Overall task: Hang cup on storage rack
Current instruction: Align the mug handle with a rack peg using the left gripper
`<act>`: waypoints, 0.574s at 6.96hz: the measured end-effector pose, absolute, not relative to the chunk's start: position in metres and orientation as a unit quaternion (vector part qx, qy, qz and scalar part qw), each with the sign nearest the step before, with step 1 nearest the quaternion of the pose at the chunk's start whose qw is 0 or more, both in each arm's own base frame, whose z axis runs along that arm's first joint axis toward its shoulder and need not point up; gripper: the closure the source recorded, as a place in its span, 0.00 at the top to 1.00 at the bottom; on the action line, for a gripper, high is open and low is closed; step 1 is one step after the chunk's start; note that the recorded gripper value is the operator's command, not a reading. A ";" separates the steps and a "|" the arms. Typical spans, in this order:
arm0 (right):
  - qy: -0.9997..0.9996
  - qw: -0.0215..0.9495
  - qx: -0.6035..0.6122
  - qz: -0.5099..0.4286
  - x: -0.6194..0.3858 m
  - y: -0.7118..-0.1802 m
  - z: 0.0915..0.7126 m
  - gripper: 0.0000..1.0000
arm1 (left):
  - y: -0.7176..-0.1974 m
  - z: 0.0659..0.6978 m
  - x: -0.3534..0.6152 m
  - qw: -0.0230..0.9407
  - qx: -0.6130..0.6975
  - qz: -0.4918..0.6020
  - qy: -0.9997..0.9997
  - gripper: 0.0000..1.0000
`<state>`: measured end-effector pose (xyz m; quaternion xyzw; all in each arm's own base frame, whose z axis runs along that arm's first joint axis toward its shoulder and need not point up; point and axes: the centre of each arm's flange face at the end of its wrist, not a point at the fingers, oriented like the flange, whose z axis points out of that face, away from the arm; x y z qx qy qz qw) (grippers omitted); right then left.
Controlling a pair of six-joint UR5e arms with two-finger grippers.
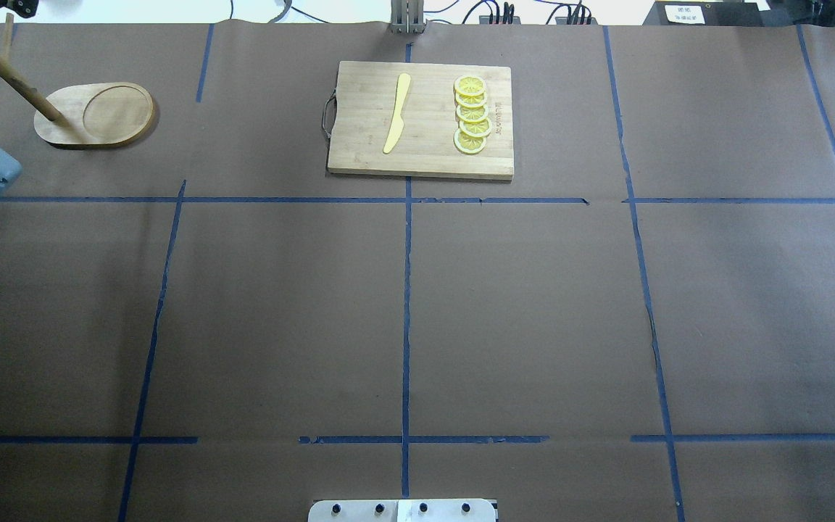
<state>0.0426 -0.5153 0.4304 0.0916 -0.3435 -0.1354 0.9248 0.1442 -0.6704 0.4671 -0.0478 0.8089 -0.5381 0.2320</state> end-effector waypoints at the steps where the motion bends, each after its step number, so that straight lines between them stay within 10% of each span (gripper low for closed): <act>1: -0.343 0.925 0.093 -0.135 0.044 -0.516 0.430 1.00 | -0.667 0.469 0.144 0.231 -0.051 -0.529 0.815 0.00; 4: -0.343 0.925 0.094 -0.134 0.045 -0.516 0.429 1.00 | -0.669 0.494 0.137 0.234 -0.048 -0.547 0.802 0.00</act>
